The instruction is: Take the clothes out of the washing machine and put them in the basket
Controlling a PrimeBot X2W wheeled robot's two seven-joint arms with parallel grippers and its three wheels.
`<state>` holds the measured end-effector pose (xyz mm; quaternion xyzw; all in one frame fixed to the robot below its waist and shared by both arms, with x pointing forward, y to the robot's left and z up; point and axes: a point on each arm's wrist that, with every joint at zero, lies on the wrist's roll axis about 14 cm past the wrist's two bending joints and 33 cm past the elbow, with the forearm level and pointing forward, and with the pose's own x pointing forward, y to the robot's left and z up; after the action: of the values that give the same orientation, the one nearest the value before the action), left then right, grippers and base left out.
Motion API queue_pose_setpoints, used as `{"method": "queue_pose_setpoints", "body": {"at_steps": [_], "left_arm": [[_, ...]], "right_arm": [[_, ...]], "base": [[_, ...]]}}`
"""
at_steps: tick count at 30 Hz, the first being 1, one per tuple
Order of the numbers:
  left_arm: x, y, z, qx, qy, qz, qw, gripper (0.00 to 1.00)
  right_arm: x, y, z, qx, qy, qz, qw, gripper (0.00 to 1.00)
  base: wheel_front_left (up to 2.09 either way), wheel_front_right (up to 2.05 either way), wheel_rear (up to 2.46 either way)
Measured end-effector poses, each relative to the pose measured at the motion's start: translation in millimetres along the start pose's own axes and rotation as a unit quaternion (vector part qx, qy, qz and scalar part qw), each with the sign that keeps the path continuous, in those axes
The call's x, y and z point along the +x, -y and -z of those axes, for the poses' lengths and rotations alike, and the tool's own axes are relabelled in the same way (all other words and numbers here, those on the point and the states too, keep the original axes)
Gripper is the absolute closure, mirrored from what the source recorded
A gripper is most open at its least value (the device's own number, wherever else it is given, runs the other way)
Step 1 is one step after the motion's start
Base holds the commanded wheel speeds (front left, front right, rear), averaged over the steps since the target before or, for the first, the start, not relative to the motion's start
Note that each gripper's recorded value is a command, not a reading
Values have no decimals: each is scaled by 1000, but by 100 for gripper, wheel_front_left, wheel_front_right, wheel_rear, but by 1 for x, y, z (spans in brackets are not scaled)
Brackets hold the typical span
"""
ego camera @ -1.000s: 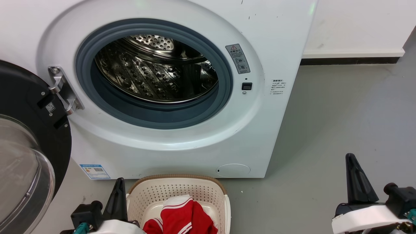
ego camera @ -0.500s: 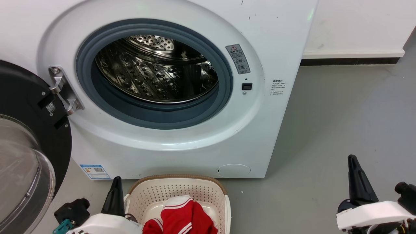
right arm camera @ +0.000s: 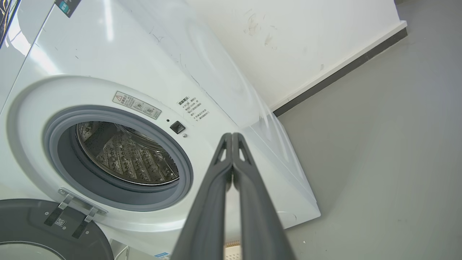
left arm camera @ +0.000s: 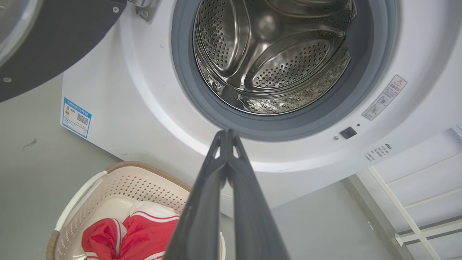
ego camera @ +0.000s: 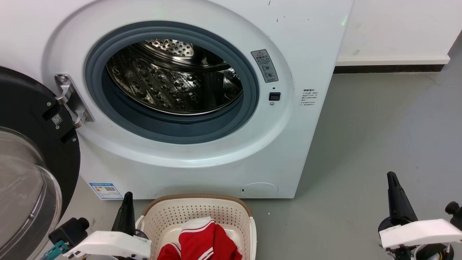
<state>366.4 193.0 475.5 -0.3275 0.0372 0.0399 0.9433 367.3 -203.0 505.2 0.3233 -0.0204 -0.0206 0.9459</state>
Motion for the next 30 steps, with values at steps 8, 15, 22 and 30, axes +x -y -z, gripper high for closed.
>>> {"method": "queue_pose_setpoints", "body": {"at_steps": [8, 15, 22, 30], "left_arm": [[2, 0, -1, -56, -4, -1, 998, 100], [6, 1, -4, -115, -5, 0, 993, 100], [7, 0, -5, -157, -7, 1, 988, 100], [9, 3, -8, -201, -8, 7, 980, 100]], "right_arm": [[4, 1, 0, 56, -4, 4, 998, 100], [5, 4, 3, 115, -11, 12, 993, 100], [8, 3, 2, 157, -11, 12, 987, 100], [8, 5, 5, 201, -19, 17, 979, 100]], "base": [[0, 0, 0], [0, 0, 0], [0, 0, 0], [0, 0, 0]]}}
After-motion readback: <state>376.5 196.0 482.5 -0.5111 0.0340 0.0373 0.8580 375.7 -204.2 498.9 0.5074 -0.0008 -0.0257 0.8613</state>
